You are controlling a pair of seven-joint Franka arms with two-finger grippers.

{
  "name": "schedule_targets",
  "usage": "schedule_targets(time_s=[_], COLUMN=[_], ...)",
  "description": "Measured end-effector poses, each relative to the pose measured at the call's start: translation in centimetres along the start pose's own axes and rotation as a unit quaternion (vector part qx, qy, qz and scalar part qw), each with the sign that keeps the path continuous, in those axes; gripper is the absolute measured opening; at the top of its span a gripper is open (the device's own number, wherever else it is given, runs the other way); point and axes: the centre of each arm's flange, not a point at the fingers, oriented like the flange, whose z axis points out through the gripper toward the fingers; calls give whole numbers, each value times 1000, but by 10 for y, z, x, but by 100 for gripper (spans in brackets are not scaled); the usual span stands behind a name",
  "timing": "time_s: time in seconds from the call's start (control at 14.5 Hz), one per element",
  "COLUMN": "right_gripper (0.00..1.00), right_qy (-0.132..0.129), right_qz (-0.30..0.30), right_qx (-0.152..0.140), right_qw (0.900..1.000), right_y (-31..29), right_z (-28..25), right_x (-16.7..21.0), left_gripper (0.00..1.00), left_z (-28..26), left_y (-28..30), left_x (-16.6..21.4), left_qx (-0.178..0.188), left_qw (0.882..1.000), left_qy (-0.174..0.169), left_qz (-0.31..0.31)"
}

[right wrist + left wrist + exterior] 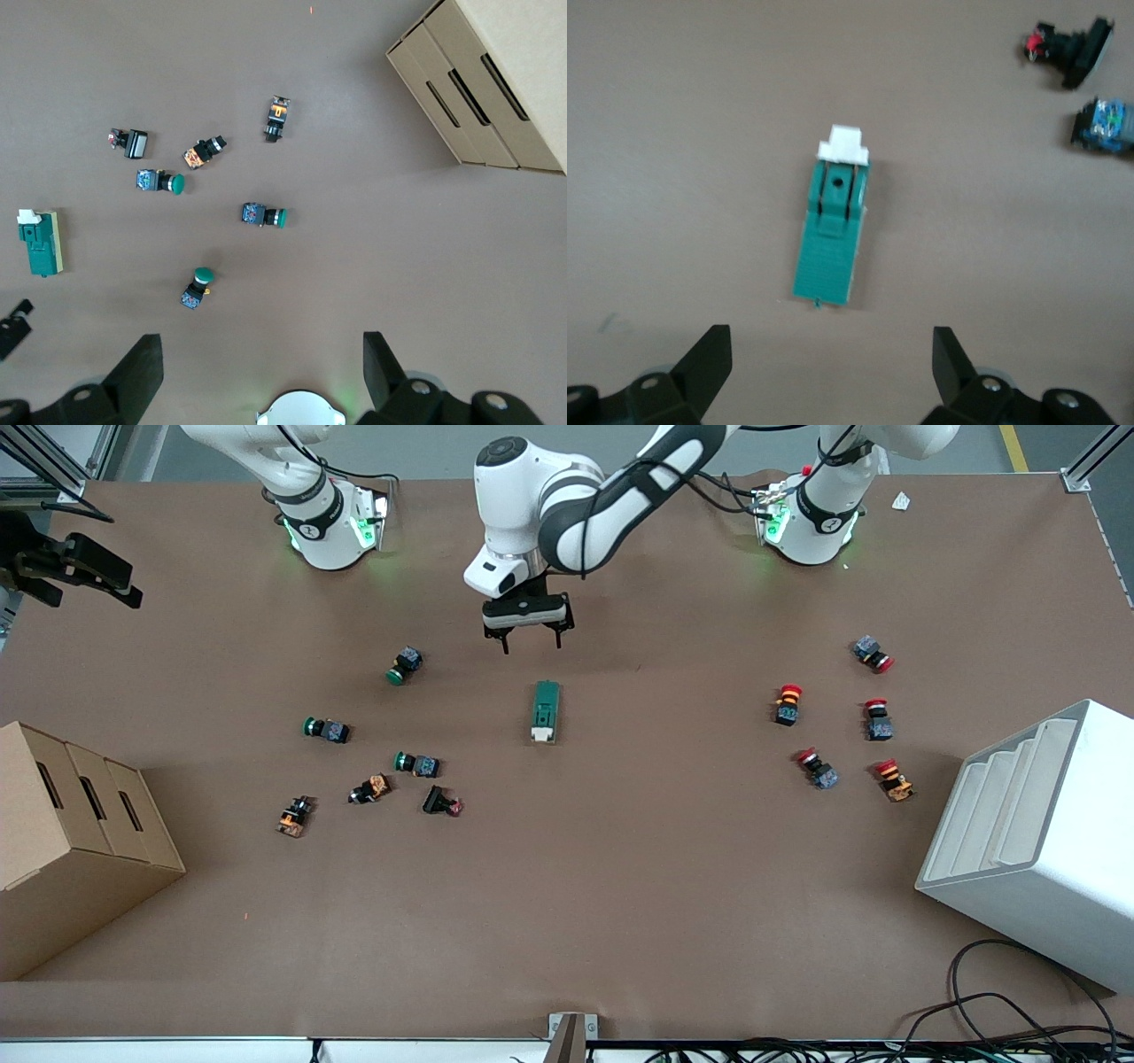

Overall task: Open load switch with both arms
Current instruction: 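Move the left gripper over the teal load switch, then lower the left gripper onto the switch while the right gripper approaches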

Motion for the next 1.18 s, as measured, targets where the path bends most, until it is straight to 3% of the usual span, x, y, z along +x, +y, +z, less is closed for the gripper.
schedule_targets(time_s=[0.28,0.48,0.83,1.18], right_gripper=[100,100,100,100], right_qy=[3,-12,-40,-59], right_qz=[0,-1,41,115], right_qx=[1,1,11,17], right_qw=[1000,1000,998,992], right_y=[0,-2,-15,-75], right_z=[0,14,42,73], right_x=[1,11,29,45], left_gripper=[99,98,99,99], left_z=[36,72,115,139], left_y=[1,-8,-23,-33], left_x=[-65,-100,-128,-129], left_qx=[-8,-7,-14,-52], left_qw=[997,989,970,946], left_qy=[77,145,243,321], left_qz=[2,23,14,15])
